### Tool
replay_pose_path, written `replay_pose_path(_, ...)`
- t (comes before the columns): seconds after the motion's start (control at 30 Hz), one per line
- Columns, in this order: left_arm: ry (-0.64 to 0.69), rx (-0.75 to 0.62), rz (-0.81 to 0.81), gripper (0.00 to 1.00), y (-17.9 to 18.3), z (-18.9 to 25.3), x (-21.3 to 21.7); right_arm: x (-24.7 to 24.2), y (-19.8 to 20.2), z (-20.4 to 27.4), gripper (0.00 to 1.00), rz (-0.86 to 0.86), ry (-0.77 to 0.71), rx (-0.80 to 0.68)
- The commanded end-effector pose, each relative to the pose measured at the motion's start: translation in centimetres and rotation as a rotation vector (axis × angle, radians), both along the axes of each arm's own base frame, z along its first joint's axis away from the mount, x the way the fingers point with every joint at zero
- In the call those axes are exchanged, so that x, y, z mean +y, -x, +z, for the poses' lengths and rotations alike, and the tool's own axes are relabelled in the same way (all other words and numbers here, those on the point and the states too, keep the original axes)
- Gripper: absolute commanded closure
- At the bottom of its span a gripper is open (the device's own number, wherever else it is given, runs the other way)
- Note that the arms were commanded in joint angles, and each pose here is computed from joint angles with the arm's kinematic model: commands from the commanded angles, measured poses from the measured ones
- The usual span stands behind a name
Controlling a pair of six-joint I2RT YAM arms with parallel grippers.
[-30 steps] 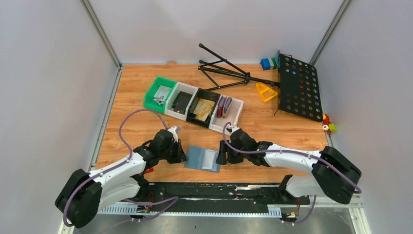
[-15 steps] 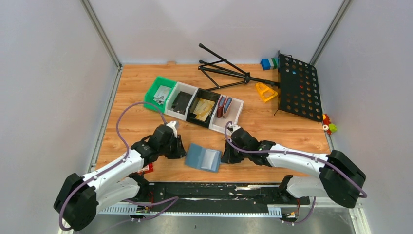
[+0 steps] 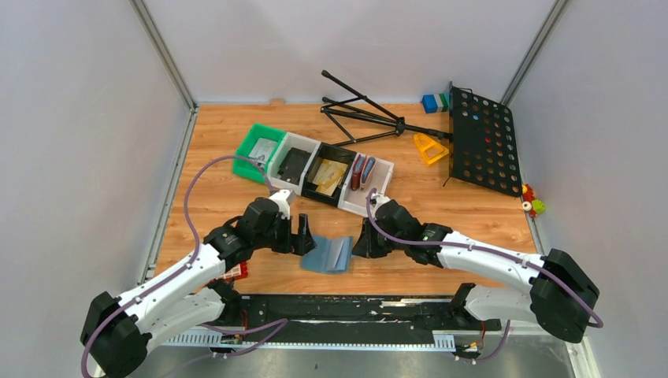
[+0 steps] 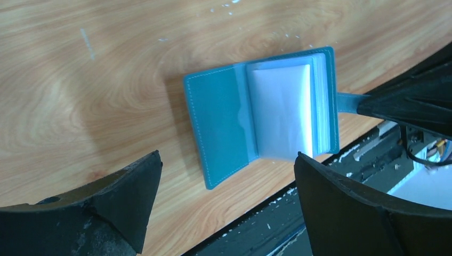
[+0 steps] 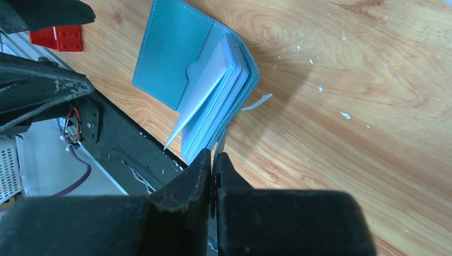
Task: Take the credit cards out of the card holder
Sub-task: Pick up the card holder from the center of the board.
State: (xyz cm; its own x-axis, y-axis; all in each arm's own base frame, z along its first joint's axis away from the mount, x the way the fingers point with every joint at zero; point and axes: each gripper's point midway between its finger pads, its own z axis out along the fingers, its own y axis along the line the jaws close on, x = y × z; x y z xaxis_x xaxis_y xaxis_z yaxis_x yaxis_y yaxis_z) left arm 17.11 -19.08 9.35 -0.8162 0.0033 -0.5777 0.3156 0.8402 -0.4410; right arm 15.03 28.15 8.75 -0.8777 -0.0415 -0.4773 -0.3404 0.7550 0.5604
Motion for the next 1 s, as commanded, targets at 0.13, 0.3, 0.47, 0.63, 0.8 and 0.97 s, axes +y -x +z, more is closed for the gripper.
replay_pose_path(0.13, -0.010, 0.030, -0.143, 0.00, 0.3, -0.5, -3.3, 1.7, -0.5, 2.1, 1.00, 0.038, -0.058, -0.032)
replay_pose_path(0.3, -0.036, 0.032, -0.190, 0.00, 0.8, -0.6, -4.6, 1.9, -0.5, 2.3, 1.00, 0.045, -0.066, -0.032)
replay_pose_path(0.47, -0.022, -0.004, -0.196, 0.00, 0.7, 0.4, -5.1, 2.2, -0.5, 2.7, 1.00, 0.052, -0.080, -0.034)
replay_pose_path(0.63, 0.010, 0.045, -0.222, 0.00, 1.4, -0.2, -5.9, 2.5, -0.5, 3.1, 1.00, 0.062, -0.089, -0.039)
replay_pose_path(0.8, 0.021, 0.081, -0.241, 0.00, 2.0, -1.0, -6.4, 2.7, -0.5, 3.1, 1.00, 0.067, -0.095, -0.035)
replay_pose_path(0.97, 0.029, 0.101, -0.260, 0.00, 2.3, -1.3, -6.8, 2.9, -0.5, 3.1, 1.00, 0.071, -0.100, -0.033)
